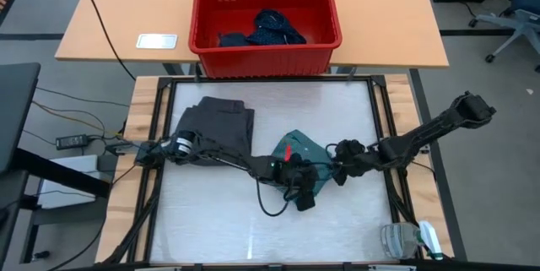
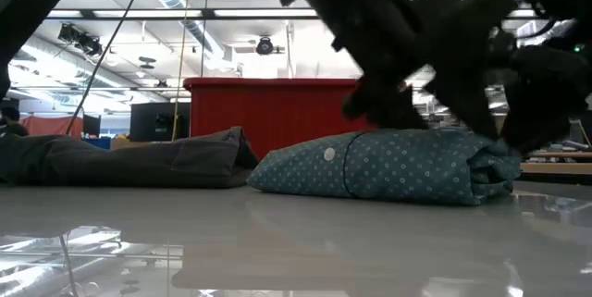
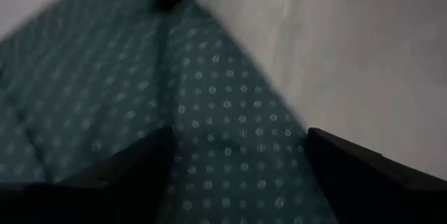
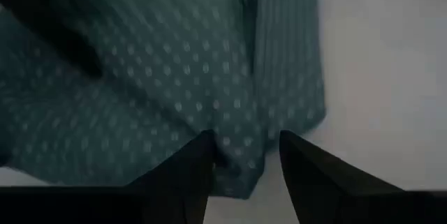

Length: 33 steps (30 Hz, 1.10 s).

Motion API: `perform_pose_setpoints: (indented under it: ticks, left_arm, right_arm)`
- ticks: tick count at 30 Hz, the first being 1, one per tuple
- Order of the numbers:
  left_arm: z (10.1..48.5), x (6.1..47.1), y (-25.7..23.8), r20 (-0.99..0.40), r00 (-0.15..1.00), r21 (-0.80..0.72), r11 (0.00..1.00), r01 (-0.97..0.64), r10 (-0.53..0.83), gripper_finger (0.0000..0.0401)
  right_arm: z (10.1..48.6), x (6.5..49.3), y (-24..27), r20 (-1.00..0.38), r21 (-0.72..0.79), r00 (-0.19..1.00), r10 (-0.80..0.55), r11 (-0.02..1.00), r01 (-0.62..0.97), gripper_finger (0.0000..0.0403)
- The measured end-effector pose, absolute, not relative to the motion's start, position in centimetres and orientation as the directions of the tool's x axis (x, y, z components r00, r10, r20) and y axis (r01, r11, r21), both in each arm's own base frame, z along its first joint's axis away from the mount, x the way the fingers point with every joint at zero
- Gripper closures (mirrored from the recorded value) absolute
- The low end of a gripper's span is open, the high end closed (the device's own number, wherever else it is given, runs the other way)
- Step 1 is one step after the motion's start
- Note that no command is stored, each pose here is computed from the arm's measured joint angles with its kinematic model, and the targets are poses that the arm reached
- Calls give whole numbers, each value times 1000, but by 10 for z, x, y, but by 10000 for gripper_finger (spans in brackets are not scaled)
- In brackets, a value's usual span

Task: Fold laundry
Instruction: Stack the dark green polo on top of the black shorts

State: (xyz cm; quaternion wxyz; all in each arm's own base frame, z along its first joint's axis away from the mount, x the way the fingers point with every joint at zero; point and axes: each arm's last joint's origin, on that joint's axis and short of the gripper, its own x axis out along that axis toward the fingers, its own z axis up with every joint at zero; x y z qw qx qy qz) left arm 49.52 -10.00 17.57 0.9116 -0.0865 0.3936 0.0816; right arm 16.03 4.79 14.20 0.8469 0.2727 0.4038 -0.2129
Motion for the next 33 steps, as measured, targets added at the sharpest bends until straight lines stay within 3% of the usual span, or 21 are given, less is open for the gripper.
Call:
perform_pose_setpoints:
  ticks: [5, 7, 10, 15, 19, 25, 29, 33]
  left_arm:
    - [171, 479, -83, -853, 506, -26, 958, -285, 127, 67]
    - [179, 468, -75, -889, 433, 19, 957, -291, 150, 67]
    - [200, 460, -68, -891, 426, 55, 969, -240, 156, 67]
    - [231, 447, -73, -880, 456, 61, 984, -166, 132, 67]
    - [239, 447, -83, -850, 510, 36, 980, -196, 133, 67]
    - [217, 477, -86, -743, 648, -26, 960, -277, 167, 67]
    - [197, 487, -76, -731, 640, 5, 941, -338, 234, 67]
    - [163, 491, -63, -780, 557, 104, 936, -335, 286, 67]
  right_arm:
    - [133, 167, 59, -841, 472, 529, 111, 630, 617, 246]
    - [133, 172, 68, -812, 552, 545, 208, 575, 604, 248]
    - [140, 180, 79, -729, 662, 626, 275, 516, 544, 249]
    - [151, 184, 79, -678, 694, 702, 217, 502, 515, 249]
    - [155, 182, 73, -670, 683, 729, 141, 502, 531, 249]
    - [153, 177, 67, -712, 640, 693, 111, 507, 577, 249]
    - [153, 174, 68, -728, 629, 677, 109, 498, 597, 249]
    - [152, 169, 69, -742, 616, 663, 97, 489, 618, 249]
